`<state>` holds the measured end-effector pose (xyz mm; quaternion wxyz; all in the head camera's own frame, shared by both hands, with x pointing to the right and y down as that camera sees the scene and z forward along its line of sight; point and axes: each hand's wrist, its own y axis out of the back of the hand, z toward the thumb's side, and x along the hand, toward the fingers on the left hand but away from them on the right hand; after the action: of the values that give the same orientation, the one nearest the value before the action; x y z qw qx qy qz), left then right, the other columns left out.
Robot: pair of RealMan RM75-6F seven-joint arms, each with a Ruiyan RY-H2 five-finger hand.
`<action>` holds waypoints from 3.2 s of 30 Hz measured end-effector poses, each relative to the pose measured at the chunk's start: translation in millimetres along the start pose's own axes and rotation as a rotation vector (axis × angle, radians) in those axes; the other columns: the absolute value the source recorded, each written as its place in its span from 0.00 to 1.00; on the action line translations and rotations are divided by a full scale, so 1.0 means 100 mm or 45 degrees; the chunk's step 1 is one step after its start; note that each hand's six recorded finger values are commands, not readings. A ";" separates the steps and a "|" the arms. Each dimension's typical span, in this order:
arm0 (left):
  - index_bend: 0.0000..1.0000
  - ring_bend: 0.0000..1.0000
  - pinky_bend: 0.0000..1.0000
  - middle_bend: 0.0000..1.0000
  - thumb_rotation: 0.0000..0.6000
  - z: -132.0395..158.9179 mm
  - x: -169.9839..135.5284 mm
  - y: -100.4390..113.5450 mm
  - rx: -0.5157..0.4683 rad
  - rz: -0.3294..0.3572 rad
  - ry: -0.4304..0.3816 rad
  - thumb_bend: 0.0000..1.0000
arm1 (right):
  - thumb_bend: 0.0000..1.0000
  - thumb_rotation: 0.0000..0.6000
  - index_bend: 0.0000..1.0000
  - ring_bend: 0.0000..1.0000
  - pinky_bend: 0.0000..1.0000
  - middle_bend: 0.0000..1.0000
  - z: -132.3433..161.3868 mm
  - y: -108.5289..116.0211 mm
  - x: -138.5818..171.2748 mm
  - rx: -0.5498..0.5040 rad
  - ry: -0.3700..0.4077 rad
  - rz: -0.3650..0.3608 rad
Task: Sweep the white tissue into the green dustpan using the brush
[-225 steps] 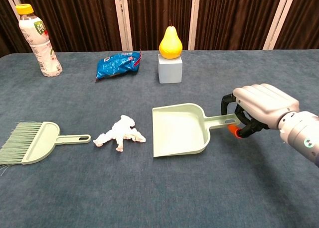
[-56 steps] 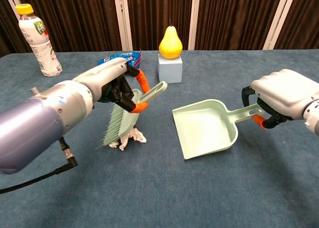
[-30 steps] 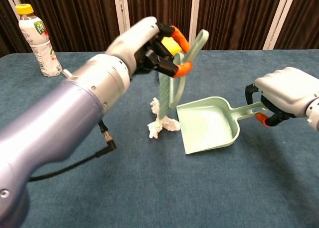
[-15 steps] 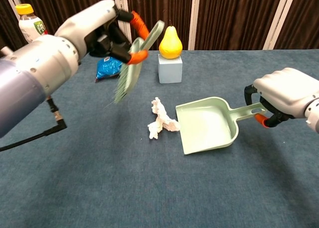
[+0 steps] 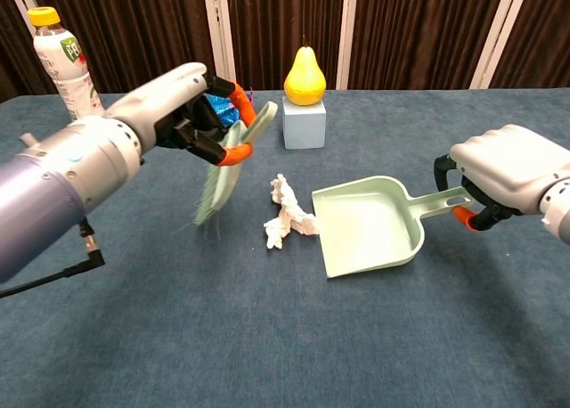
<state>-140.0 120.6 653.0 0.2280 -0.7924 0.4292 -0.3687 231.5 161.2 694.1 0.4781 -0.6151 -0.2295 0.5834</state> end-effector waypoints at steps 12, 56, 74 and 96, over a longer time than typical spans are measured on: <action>0.76 1.00 1.00 1.00 1.00 0.34 0.20 -0.46 -0.039 -0.030 -0.051 0.64 | 0.47 1.00 0.61 0.84 0.81 0.84 -0.09 0.06 -0.01 -0.008 -0.022 -0.010; 0.76 1.00 1.00 1.00 1.00 0.31 0.20 -0.02 -0.018 0.097 -0.189 0.63 | 0.47 1.00 0.61 0.84 0.81 0.84 0.02 0.09 0.07 -0.029 -0.006 -0.001; 0.75 1.00 1.00 1.00 1.00 0.44 0.32 -0.48 0.039 -0.004 -0.225 0.60 | 0.47 1.00 0.61 0.84 0.81 0.84 0.00 0.08 -0.01 -0.028 -0.031 -0.004; 0.74 1.00 1.00 1.00 1.00 1.14 0.40 -0.73 -0.096 0.072 -0.344 0.55 | 0.47 1.00 0.61 0.84 0.81 0.84 -0.10 0.20 0.02 -0.060 -0.042 -0.022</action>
<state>0.8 130.7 647.1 0.2642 -0.8304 0.4303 -0.2357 235.6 151.3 674.4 0.4647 -0.6145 -0.2565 0.5836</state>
